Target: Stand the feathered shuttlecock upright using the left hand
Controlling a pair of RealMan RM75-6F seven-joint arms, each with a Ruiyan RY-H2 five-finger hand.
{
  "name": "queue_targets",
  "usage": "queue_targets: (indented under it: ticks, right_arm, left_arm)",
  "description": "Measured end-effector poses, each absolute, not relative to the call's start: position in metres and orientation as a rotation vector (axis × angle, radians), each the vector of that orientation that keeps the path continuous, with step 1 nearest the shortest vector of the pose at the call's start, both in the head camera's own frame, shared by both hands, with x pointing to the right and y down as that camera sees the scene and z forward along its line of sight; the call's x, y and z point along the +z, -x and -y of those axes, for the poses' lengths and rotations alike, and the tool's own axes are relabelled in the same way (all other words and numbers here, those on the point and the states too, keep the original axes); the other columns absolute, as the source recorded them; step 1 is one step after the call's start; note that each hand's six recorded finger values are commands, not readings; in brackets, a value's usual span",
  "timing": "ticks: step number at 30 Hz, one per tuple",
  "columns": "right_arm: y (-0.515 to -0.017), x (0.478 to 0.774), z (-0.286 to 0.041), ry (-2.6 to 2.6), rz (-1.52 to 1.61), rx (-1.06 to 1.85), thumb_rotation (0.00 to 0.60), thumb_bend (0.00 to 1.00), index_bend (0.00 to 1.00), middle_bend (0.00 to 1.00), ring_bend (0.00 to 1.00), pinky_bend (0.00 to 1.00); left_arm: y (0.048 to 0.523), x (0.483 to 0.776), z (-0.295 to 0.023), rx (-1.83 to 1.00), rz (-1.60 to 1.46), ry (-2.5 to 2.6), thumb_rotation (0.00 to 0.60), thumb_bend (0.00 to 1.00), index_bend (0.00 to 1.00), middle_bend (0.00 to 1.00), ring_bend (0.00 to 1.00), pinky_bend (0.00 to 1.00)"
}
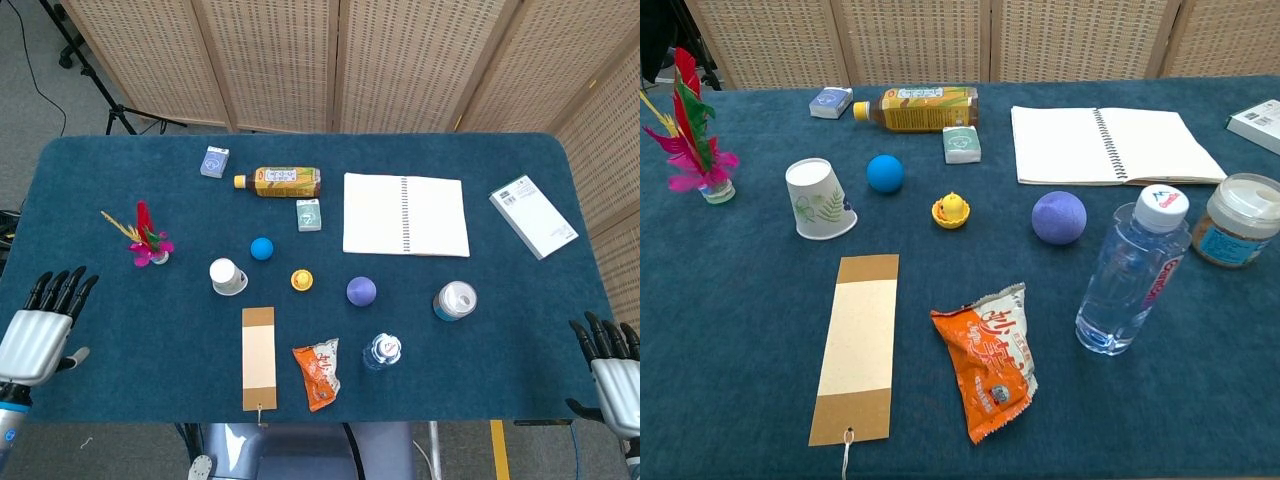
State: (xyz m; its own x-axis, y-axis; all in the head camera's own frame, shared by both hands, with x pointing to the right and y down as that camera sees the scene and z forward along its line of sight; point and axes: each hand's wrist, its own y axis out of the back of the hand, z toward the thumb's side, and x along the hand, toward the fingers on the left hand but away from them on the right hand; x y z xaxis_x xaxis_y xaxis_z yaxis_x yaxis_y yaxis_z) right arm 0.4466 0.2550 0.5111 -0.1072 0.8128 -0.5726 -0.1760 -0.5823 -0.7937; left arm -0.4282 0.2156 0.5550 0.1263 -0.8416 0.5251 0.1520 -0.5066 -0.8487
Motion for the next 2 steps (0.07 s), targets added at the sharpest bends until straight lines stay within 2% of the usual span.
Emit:
queue_targets:
  ticks: [2]
  right_arm:
    - [-0.4488, 0.5115, -0.2545, 1.447, 0.731, 1.783, 0.600, 0.00, 0.00, 0.00, 0.00, 0.00]
  left_arm:
    - [0.4295, 0.5614, -0.2234, -1.531, -0.692, 1.595, 0.600, 0.00, 0.00, 0.00, 0.00, 0.00]
